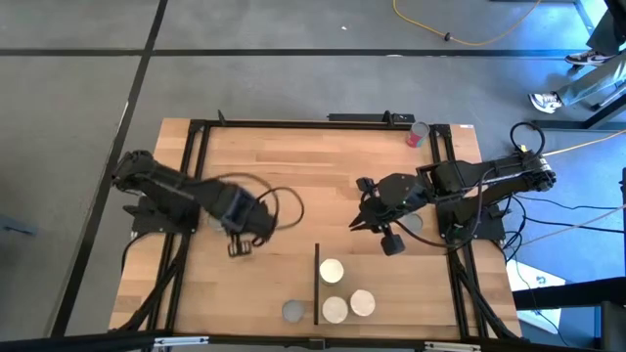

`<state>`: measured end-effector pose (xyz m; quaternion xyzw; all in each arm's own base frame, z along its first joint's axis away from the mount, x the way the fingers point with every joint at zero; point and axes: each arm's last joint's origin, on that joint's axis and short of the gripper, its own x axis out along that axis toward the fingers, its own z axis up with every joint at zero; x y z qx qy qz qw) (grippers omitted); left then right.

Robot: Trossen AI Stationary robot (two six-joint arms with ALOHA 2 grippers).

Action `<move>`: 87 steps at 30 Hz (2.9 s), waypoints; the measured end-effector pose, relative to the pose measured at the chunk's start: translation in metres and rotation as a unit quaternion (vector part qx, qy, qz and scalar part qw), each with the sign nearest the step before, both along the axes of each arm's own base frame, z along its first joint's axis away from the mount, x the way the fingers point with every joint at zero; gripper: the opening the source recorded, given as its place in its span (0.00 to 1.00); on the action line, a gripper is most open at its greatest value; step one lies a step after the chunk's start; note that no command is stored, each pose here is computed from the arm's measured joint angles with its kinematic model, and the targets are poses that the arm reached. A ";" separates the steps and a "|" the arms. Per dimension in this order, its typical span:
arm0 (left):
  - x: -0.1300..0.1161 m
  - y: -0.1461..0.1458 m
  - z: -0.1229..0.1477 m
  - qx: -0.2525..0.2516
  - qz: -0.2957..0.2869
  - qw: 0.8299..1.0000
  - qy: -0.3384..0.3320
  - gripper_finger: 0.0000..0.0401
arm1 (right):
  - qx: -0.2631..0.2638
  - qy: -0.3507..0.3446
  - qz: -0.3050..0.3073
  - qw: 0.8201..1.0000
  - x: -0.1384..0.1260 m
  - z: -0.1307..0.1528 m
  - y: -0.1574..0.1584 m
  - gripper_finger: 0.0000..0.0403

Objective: Pick and place cans onto a shelf
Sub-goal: Put the canned orange on the shelf

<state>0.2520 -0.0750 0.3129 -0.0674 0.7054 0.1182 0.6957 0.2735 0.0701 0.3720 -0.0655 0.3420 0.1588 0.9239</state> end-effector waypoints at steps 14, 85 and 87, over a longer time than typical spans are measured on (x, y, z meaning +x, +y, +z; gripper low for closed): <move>0.044 0.086 0.000 0.059 -0.184 0.974 -0.120 0.00 | 0.003 -0.009 -0.067 0.998 0.001 0.004 -0.020 0.09; 0.111 0.036 0.080 0.151 -0.144 0.965 -0.158 0.09 | -0.015 -0.059 -0.055 0.997 0.015 0.009 -0.058 0.09; 0.111 0.036 0.080 0.152 -0.137 0.966 -0.161 0.09 | -0.015 -0.071 -0.047 0.996 0.016 0.010 -0.058 0.09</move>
